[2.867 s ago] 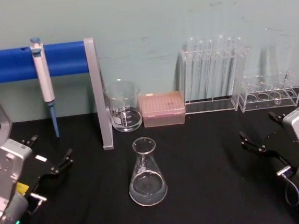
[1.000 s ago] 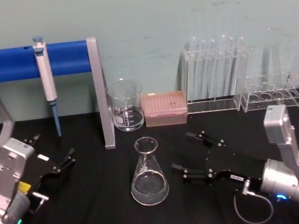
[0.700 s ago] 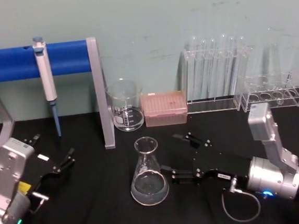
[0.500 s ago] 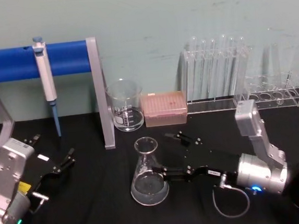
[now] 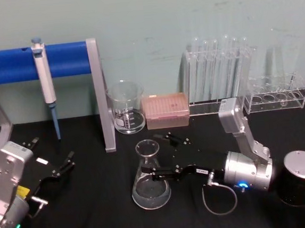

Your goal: Grasp the erlenmeyer flask with one hand, shake it three times, then place it back.

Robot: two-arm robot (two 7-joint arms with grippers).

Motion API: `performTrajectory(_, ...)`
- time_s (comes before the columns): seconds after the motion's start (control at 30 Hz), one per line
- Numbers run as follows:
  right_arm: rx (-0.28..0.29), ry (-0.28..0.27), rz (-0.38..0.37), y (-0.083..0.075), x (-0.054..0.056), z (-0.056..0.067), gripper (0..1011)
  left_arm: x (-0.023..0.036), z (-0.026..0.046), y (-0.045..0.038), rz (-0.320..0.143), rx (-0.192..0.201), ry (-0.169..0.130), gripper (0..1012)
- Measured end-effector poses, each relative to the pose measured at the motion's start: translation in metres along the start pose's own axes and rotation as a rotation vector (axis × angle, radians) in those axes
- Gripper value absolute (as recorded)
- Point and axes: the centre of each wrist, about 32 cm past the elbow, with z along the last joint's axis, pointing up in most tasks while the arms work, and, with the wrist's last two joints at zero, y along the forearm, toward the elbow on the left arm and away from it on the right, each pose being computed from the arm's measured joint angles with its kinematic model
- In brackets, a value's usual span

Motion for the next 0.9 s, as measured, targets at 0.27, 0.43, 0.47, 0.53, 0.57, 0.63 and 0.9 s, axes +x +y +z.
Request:
performTrajectory(0.27,-0.014,0.01,0.006,0.01,0.004,-0.003,1000,0.0,0.0,0.0,0.0,0.0,0.0,1001)
performTrajectory(0.43,-0.022,0.014,0.013,0.015,0.005,-0.004,1000,0.0,0.0,0.0,0.0,0.0,0.0,1001)
performTrajectory(0.47,-0.023,0.015,0.014,0.016,0.006,-0.004,1000,0.0,0.0,0.0,0.0,0.0,0.0,1001)
performTrajectory(0.53,-0.026,0.017,0.016,0.018,0.006,-0.004,1000,0.0,0.0,0.0,0.0,0.0,0.0,1001)
performTrajectory(0.57,-0.027,0.017,0.016,0.018,0.007,-0.004,1000,0.0,0.0,0.0,0.0,0.0,0.0,1000)
performTrajectory(0.63,-0.029,0.02,0.017,0.019,0.007,-0.005,1000,0.0,0.0,0.0,0.0,0.0,0.0,1001)
performTrajectory(0.9,-0.035,0.02,0.012,0.021,0.007,-0.004,1000,0.0,0.0,0.0,0.0,0.0,0.0,1001)
